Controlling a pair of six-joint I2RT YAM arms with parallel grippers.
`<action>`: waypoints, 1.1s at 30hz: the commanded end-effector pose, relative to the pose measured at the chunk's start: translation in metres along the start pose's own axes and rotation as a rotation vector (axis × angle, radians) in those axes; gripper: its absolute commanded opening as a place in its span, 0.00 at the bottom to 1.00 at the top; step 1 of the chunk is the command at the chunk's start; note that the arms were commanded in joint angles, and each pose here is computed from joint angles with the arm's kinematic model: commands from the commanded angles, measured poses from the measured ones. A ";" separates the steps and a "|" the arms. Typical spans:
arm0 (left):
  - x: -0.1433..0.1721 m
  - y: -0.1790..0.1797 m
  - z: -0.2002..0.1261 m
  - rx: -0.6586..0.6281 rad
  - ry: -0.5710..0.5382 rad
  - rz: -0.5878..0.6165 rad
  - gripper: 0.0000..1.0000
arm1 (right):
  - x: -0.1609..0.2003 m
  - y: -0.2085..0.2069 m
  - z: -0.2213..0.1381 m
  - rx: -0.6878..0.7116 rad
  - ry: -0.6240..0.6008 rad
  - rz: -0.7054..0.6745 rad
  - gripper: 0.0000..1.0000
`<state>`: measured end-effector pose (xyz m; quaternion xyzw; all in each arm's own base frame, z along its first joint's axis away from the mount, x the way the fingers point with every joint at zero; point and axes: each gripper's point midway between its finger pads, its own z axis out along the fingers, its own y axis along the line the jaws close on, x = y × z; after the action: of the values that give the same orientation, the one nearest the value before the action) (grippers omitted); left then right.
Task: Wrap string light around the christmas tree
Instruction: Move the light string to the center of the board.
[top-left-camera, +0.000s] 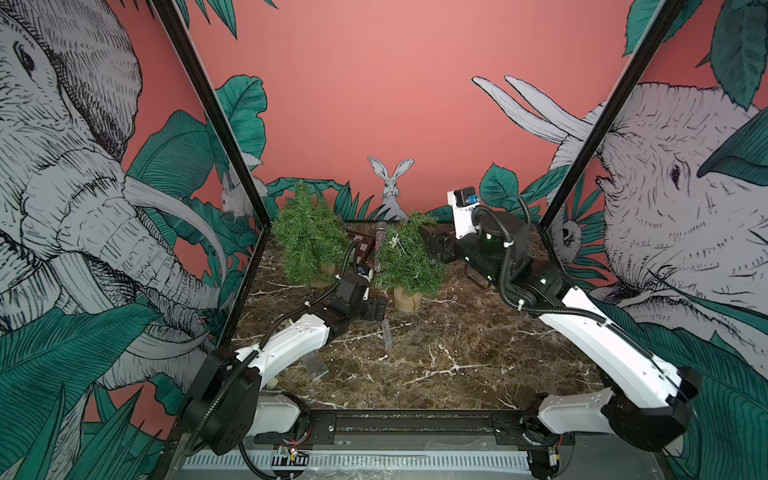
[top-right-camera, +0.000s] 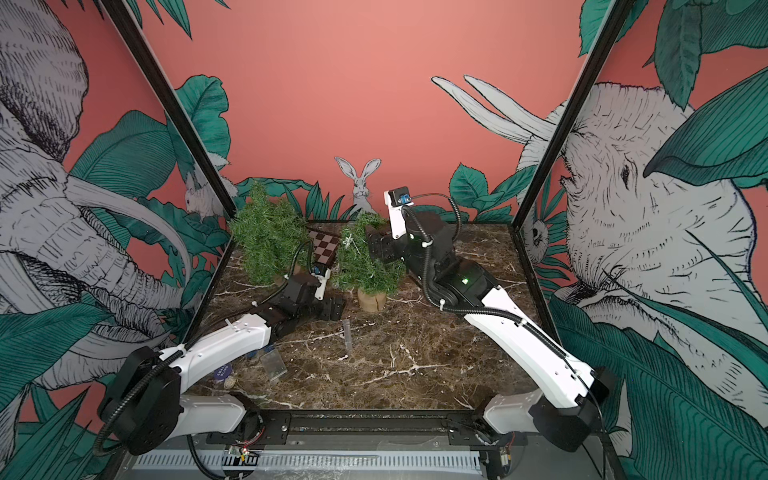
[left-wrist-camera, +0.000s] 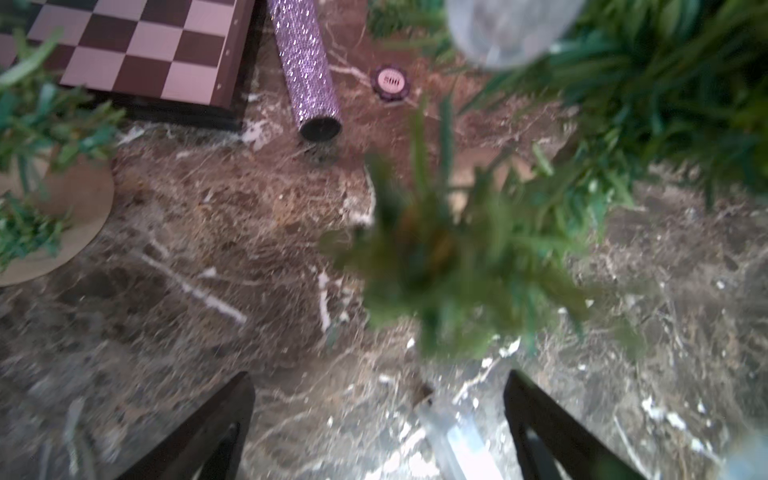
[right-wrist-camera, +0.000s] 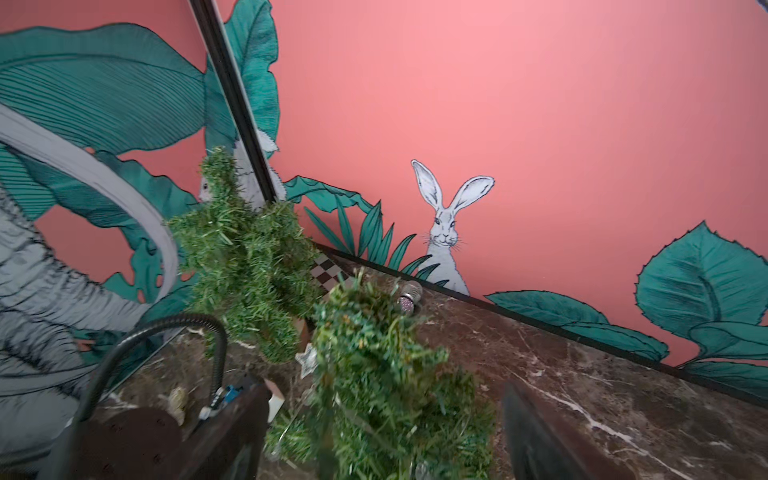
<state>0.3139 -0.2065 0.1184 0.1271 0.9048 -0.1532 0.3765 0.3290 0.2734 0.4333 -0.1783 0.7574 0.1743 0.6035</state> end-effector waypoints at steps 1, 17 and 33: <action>-0.001 -0.009 0.013 0.034 -0.023 -0.035 0.94 | -0.011 -0.001 0.018 0.063 -0.018 -0.018 0.87; 0.050 -0.063 0.055 0.298 0.073 -0.309 0.65 | 0.012 0.012 0.039 0.008 -0.010 -0.055 0.27; -0.003 -0.181 0.088 0.605 -0.043 -0.494 0.42 | -0.001 -0.020 0.029 0.053 -0.042 -0.078 0.00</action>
<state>0.3024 -0.3750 0.0452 0.0120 0.8634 -0.4277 0.2672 0.3680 0.2761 0.4047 -0.1937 0.7617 0.1131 0.6079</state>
